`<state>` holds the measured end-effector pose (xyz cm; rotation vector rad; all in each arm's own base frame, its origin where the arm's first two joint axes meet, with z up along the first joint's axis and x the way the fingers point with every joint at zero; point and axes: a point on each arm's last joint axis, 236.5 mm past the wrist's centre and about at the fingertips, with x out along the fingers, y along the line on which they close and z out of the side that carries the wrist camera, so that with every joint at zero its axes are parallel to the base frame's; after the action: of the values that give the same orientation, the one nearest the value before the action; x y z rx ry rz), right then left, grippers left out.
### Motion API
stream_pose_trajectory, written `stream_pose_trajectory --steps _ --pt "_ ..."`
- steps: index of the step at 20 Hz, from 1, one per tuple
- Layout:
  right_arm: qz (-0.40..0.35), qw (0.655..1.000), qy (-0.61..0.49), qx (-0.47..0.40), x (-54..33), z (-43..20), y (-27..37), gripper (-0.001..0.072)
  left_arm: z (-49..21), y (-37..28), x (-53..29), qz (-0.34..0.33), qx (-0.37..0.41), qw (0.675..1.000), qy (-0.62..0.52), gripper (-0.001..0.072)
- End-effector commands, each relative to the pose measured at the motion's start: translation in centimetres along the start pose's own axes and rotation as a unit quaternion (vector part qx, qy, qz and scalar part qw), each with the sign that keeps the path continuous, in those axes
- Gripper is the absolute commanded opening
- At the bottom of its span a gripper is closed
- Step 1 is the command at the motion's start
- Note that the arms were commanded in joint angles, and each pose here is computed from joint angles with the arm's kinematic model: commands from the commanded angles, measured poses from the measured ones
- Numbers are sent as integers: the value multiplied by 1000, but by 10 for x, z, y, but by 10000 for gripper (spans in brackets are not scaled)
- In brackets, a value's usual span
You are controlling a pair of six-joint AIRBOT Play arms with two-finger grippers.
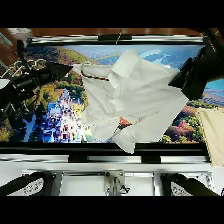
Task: Fold the shirts.
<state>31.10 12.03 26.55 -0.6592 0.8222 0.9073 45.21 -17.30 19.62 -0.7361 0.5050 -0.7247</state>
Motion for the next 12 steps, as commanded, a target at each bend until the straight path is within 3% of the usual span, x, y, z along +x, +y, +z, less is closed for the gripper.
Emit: stream_pose_trajectory --steps 1,7,10,12 --pt "-7 1000 5 5 2 -2 -5 69 1 -7 -5 0 14 1000 6 52" --pt "80 996 41 21 62 9 28 68 51 -136 -6 -100 117 987 -42 52" --pt "44 995 17 93 73 27 12 69 47 -219 -18 -163 181 969 -28 52" --pt "21 991 -23 132 64 37 -5 68 21 -223 -19 -132 203 970 31 51"
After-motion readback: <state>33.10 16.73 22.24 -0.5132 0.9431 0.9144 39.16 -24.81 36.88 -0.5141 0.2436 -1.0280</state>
